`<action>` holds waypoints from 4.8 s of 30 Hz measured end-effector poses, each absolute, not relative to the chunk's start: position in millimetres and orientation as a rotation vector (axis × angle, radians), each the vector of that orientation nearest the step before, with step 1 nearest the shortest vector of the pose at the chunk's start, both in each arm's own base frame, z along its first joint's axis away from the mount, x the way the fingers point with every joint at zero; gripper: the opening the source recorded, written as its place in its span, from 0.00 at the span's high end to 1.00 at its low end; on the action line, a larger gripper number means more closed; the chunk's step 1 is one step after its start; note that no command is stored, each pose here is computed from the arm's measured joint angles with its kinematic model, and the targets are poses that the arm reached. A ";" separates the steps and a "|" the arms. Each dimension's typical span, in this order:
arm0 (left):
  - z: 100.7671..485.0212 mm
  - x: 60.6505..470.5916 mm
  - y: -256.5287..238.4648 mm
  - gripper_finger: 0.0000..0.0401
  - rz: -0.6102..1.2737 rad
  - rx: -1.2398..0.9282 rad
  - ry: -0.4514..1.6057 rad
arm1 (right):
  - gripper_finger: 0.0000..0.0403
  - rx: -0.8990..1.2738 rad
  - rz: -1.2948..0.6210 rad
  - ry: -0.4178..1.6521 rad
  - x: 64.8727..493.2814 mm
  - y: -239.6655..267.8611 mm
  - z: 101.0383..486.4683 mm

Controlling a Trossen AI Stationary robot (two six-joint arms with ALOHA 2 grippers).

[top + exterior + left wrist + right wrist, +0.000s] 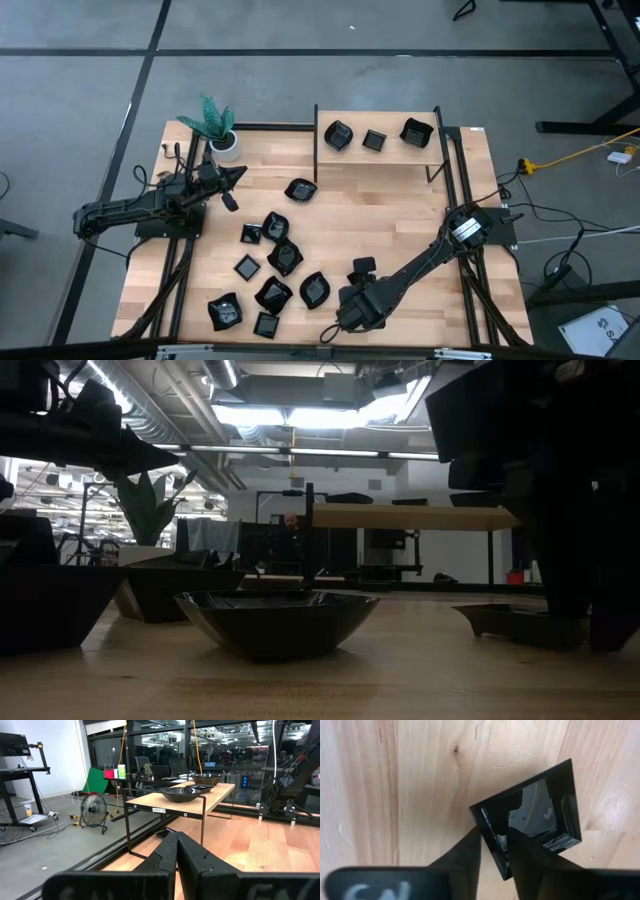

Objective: Pick & Place Mini shaped plates
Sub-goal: Stack the black square plate on top of the black square plate on the shelf

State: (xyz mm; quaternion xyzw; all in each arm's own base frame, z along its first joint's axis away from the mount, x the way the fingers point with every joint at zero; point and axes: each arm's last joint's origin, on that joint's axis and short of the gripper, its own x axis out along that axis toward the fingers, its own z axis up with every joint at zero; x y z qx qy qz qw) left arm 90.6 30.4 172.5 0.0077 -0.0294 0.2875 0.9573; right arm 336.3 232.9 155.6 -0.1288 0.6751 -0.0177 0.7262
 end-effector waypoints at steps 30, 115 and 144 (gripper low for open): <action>172.5 90.6 30.4 0.99 0.583 0.015 -0.060 | 0.99 -0.131 -0.014 1.384 321.0 221.6 224.6; 172.4 90.6 30.4 0.99 0.583 0.015 -0.060 | 0.99 -0.117 -0.838 1.311 316.3 -93.0 320.4; 172.3 90.7 30.4 0.99 0.583 0.015 -0.059 | 0.88 -0.126 -0.804 1.351 313.7 -120.4 291.0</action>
